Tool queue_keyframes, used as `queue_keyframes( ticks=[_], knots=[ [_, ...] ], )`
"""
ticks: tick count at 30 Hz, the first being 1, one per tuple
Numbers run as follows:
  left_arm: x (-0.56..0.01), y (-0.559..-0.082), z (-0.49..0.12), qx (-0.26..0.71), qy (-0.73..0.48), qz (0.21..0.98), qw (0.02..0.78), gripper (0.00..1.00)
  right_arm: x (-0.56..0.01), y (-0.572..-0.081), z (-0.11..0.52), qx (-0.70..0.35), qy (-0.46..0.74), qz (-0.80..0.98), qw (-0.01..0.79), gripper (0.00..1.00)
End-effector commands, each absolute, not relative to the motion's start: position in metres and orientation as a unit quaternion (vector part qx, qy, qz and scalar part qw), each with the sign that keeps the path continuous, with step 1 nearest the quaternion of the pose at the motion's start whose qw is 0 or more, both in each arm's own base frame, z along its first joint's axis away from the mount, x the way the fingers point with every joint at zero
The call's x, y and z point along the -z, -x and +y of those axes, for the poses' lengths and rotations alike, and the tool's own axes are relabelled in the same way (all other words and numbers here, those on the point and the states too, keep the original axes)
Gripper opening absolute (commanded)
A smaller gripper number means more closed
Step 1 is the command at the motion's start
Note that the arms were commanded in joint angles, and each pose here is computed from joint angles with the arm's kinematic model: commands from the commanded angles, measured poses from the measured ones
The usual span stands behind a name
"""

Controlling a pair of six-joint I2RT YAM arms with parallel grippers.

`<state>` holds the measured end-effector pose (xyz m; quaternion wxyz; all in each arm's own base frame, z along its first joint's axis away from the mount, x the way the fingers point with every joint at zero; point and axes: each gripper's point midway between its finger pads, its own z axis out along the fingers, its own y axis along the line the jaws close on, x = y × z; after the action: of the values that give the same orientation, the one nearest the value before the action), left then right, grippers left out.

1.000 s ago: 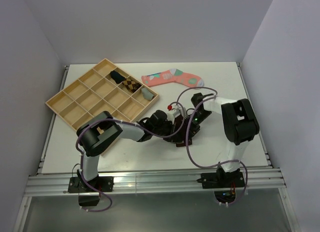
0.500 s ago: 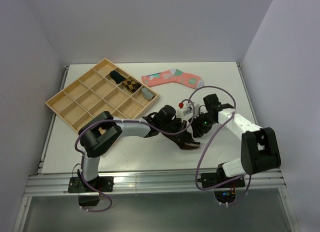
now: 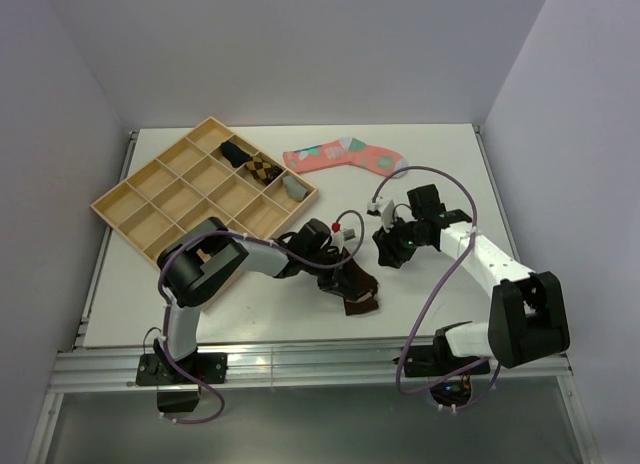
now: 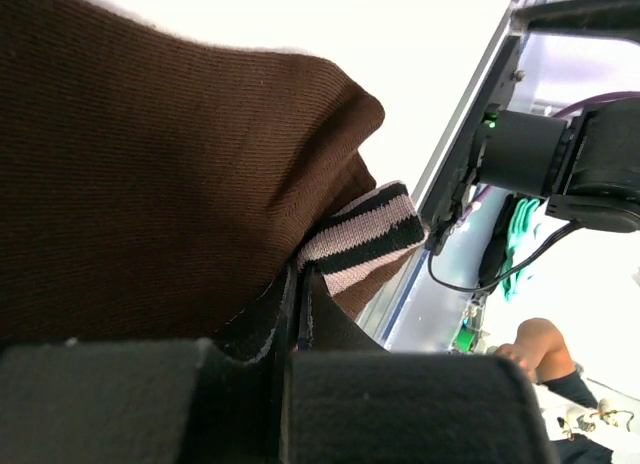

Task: Roll the socks
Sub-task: Roll the sock at the center of the board.

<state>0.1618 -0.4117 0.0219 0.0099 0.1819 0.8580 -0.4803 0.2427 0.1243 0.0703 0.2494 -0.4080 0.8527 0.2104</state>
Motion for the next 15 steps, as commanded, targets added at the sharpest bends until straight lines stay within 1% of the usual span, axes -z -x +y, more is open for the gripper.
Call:
queue_keyframes(
  ticks=[1,4,5,6,8,11,13,15],
  knots=[
    [0.022,-0.137,-0.381,0.410,-0.150,0.899,-0.025,0.00,-0.096,-0.262,0.135,-0.214,0.431,0.824,0.299,0.51],
    [0.026,-0.132,-0.377,0.407,-0.151,0.901,-0.023,0.00,-0.102,-0.254,0.140,-0.241,0.445,0.816,0.280,0.52],
    [0.029,-0.131,-0.375,0.404,-0.150,0.902,-0.023,0.00,-0.097,-0.246,0.140,-0.251,0.447,0.819,0.257,0.52],
    [0.030,-0.134,-0.375,0.400,-0.151,0.904,-0.018,0.00,-0.101,-0.246,0.145,-0.264,0.447,0.816,0.254,0.52],
    [0.030,-0.138,-0.375,0.389,-0.154,0.908,-0.015,0.00,-0.100,-0.244,0.145,-0.273,0.442,0.820,0.239,0.50],
    [0.033,-0.150,-0.370,0.374,-0.159,0.914,-0.009,0.00,-0.103,-0.253,0.144,-0.260,0.441,0.818,0.262,0.51],
    [0.036,-0.169,-0.360,0.365,-0.157,0.918,0.001,0.00,-0.108,-0.258,0.144,-0.251,0.440,0.817,0.275,0.52],
    [0.043,-0.188,-0.349,0.335,-0.149,0.930,0.009,0.00,-0.109,-0.267,0.143,-0.241,0.434,0.822,0.279,0.52]
  ],
)
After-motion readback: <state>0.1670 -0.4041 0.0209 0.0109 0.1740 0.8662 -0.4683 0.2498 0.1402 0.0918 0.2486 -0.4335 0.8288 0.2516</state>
